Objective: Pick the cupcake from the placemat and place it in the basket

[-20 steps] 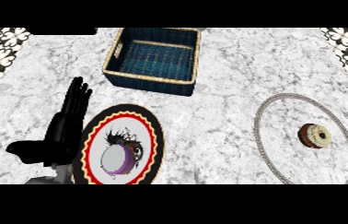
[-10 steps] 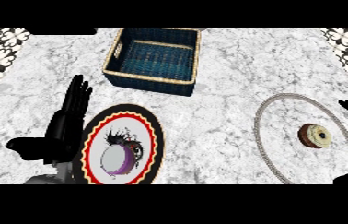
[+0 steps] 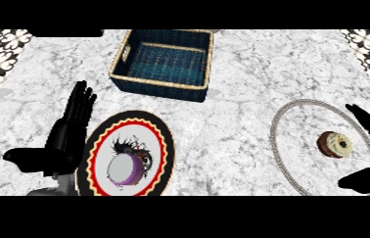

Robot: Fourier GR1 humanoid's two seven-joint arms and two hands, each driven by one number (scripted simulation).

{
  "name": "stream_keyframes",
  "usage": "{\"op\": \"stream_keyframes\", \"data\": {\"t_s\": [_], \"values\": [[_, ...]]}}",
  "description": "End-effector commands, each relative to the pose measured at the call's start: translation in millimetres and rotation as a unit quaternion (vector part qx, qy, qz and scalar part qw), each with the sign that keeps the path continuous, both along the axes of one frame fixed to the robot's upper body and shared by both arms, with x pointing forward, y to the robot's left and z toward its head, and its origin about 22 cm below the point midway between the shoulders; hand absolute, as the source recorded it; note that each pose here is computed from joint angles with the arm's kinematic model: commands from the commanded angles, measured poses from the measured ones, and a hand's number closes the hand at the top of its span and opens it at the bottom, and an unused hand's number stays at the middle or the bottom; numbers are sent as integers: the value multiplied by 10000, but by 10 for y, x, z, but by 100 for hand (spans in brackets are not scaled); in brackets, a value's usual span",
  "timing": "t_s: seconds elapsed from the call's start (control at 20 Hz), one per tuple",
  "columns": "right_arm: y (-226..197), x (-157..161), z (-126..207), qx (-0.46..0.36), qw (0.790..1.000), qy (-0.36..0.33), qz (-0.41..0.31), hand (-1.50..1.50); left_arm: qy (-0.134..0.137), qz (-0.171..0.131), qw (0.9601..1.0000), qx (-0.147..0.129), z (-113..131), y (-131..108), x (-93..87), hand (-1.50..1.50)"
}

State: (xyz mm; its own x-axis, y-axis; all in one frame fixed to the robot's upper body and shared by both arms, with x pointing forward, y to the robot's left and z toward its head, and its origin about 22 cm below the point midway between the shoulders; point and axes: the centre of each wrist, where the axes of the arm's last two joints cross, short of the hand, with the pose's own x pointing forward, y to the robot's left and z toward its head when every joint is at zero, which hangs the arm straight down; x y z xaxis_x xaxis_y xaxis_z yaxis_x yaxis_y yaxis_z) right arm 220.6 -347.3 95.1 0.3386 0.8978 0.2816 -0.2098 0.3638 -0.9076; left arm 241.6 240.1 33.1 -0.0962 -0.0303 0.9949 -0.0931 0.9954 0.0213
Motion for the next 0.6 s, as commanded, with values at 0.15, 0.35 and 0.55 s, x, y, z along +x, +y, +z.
{"op": "stream_keyframes", "data": {"t_s": [0.15,0.35,0.55], "values": [[-67,-7,-249,-80,9997,232,4,-150,-76,19,10000,13,116,135,116,0],[-105,11,-305,9,9995,321,-42,-150,-21,-78,10000,-14,148,43,-84,0],[-149,80,-330,-23,9993,370,27,-150,-27,14,10000,85,117,94,49,0]]}}
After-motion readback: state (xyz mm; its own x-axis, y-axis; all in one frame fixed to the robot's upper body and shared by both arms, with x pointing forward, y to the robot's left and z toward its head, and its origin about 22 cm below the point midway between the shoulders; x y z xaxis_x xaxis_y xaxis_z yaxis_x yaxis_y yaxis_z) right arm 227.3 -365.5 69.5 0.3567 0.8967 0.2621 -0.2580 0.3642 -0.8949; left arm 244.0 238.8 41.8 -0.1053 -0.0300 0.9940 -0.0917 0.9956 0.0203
